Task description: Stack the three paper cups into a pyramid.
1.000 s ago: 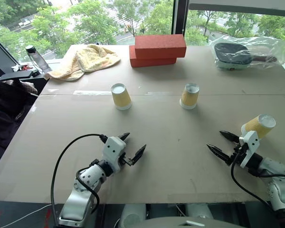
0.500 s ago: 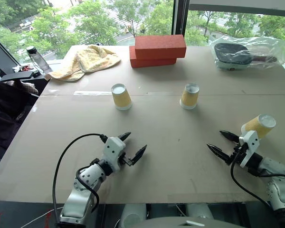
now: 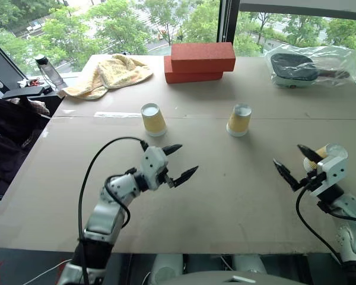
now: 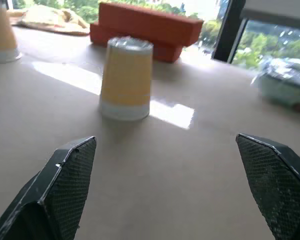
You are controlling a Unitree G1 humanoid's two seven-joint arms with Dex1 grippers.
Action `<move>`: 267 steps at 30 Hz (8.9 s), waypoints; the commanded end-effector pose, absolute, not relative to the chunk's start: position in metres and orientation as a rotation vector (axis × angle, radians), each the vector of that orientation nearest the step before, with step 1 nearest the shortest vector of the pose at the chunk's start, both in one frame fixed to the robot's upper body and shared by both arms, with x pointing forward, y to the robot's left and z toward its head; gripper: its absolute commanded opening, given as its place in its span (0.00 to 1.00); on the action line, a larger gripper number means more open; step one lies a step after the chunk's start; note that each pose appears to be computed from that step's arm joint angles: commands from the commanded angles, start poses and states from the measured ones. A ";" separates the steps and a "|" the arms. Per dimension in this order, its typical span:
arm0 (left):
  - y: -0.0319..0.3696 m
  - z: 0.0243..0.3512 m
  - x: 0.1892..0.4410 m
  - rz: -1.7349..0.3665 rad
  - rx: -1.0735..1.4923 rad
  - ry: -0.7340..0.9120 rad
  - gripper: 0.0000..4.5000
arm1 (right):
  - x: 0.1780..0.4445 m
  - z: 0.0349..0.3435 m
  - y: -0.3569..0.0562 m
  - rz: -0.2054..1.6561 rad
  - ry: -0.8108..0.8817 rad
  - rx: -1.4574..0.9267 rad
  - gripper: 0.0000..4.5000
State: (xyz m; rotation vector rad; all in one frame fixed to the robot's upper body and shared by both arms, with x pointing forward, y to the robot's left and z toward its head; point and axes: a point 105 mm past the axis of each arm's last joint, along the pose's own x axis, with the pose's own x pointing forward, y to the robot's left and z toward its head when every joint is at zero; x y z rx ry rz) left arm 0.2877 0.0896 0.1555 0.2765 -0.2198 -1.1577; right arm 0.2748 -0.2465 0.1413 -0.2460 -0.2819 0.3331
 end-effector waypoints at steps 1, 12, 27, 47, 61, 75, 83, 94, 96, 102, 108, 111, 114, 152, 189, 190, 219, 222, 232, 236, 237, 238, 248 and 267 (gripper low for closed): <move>0.078 0.179 0.279 -1.330 0.303 -0.233 1.00 | 0.265 0.173 -0.278 0.128 -0.375 -0.268 0.98; 0.081 0.197 0.269 -1.504 0.417 -0.044 1.00 | 0.263 0.136 -0.299 0.047 -0.117 -0.105 0.98; 0.081 0.227 0.262 -1.434 0.208 -0.043 1.00 | 0.273 0.130 -0.291 0.114 -0.095 -0.034 0.98; 0.113 0.214 0.251 -1.369 0.289 0.033 1.00 | 0.263 0.139 -0.156 0.746 -0.071 -0.122 0.48; 0.140 0.212 0.243 -1.275 0.331 0.065 1.00 | 0.274 0.127 -0.063 1.150 -0.132 -0.180 0.48; 0.154 0.222 0.243 -1.191 0.313 0.034 1.00 | 0.276 0.181 -0.058 1.258 -0.248 -0.079 1.00; 0.153 0.246 0.267 -1.035 0.262 -0.046 1.00 | 0.349 0.213 -0.101 0.893 -0.347 -0.123 1.00; 0.157 0.245 0.280 -0.939 0.231 0.042 1.00 | 0.401 0.183 -0.109 0.716 -0.243 -0.128 1.00; 0.157 0.244 0.278 -0.948 0.222 0.047 1.00 | 0.406 0.176 -0.108 0.712 -0.211 -0.122 1.00; 0.158 0.240 0.279 -0.948 0.241 0.056 1.00 | 0.410 0.171 -0.110 0.705 -0.189 -0.080 1.00; 0.159 0.235 0.280 -0.948 0.259 0.067 1.00 | 0.412 0.170 -0.113 0.698 -0.167 -0.061 0.52; 0.159 0.235 0.280 -0.951 0.266 0.064 1.00 | 0.410 0.167 -0.115 0.706 -0.160 -0.076 0.49; 0.158 0.236 0.280 -0.961 0.271 0.055 1.00 | 0.407 0.167 -0.118 0.712 -0.169 -0.089 0.49; 0.139 0.236 0.246 -1.280 0.400 0.022 1.00 | 0.260 0.115 -0.099 1.173 -0.094 -0.116 0.49; 0.225 0.175 0.339 -0.337 0.198 -0.233 1.00 | 0.259 0.215 -0.135 1.162 -0.166 -0.081 1.00; 0.223 0.173 0.341 -0.339 0.199 -0.226 1.00 | 0.259 0.214 -0.135 1.163 -0.165 -0.081 1.00; 0.197 0.164 0.409 -0.407 0.113 -0.238 0.53 | 0.259 0.213 -0.135 1.126 -0.193 -0.081 1.00; 0.194 0.172 0.407 -0.424 0.121 -0.262 0.53 | 0.258 0.213 -0.135 1.126 -0.193 -0.080 1.00; 0.056 0.258 0.315 -1.311 0.171 -0.369 0.53 | 0.250 0.210 -0.160 1.157 -0.203 -0.074 1.00; 0.031 0.260 0.290 -1.495 0.220 -0.315 0.53 | 0.246 0.200 -0.168 1.151 -0.162 -0.090 1.00; 0.028 0.255 0.287 -1.519 0.240 -0.298 0.53 | 0.244 0.198 -0.169 1.150 -0.154 -0.092 1.00; 0.026 0.252 0.286 -1.535 0.240 -0.281 0.53 | 0.242 0.197 -0.169 1.150 -0.151 -0.090 1.00; 0.024 0.222 0.284 -1.596 0.254 -0.184 0.53 | 0.230 0.196 -0.172 1.128 -0.120 -0.066 1.00; 0.013 0.203 0.289 -1.593 0.217 -0.164 0.53 | 0.227 0.190 -0.181 1.090 -0.120 -0.072 1.00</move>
